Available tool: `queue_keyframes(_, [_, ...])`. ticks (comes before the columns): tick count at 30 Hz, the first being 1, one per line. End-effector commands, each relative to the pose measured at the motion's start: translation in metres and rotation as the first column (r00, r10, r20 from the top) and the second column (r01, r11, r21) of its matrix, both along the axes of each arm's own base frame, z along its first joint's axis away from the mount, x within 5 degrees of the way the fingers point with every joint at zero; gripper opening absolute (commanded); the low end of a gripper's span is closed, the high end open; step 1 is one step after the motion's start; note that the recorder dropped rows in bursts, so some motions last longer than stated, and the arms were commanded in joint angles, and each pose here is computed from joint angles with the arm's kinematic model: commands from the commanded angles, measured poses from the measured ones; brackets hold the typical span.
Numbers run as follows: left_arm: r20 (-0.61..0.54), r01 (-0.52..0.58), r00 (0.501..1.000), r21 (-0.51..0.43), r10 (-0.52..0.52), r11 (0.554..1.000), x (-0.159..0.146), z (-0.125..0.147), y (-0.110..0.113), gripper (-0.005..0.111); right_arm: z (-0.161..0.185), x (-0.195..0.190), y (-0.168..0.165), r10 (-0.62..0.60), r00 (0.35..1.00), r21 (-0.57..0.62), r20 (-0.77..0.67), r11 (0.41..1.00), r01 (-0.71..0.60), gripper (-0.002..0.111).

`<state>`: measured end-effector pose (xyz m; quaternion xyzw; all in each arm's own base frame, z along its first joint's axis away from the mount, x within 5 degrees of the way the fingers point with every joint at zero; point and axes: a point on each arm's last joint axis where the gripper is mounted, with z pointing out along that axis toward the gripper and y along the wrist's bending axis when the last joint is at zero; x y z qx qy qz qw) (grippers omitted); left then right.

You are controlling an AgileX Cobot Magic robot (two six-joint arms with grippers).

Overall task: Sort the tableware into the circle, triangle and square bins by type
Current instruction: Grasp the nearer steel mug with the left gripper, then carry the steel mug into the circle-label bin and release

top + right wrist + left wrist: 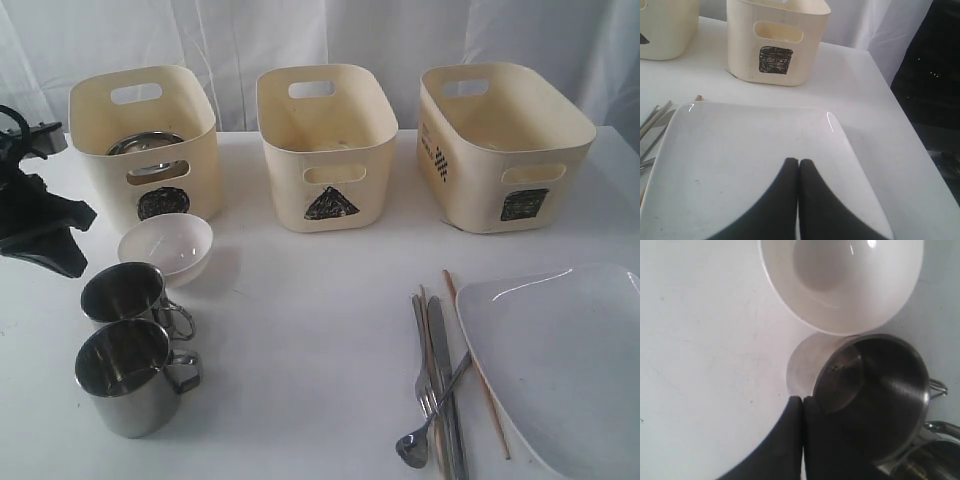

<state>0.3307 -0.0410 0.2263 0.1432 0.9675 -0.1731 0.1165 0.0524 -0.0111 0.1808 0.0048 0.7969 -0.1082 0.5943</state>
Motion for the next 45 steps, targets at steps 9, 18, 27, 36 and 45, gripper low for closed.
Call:
queue_keyframes(9, [0.004,0.013,1.0,0.004,-0.013,1.0,0.004,-0.006,0.0,0.078,0.001,0.0,0.0,-0.003,1.0,-0.007,0.012,1.0,0.003,0.0])
queue_keyframes(18, [-0.146,0.151,0.976,-0.082,-0.161,0.985,-0.002,-0.029,-0.007,0.073,0.001,0.0,0.0,-0.003,1.0,-0.01,0.011,1.0,0.003,0.0])
queue_keyframes(27, [-0.181,0.214,0.96,-0.028,-0.215,0.977,0.002,-0.046,-0.002,0.011,0.001,0.0,0.0,-0.003,1.0,-0.01,0.011,1.0,0.003,0.0])
queue_keyframes(36, [-0.114,0.148,0.986,0.303,-0.118,0.942,0.011,0.03,0.026,0.0,0.001,0.0,0.0,-0.003,1.0,-0.01,0.011,1.0,0.003,0.0])
queue_keyframes(45, [0.568,-0.185,0.818,0.107,0.093,0.977,0.011,0.155,0.019,0.0,0.001,0.0,0.0,-0.003,1.0,-0.01,0.011,1.0,0.003,0.0])
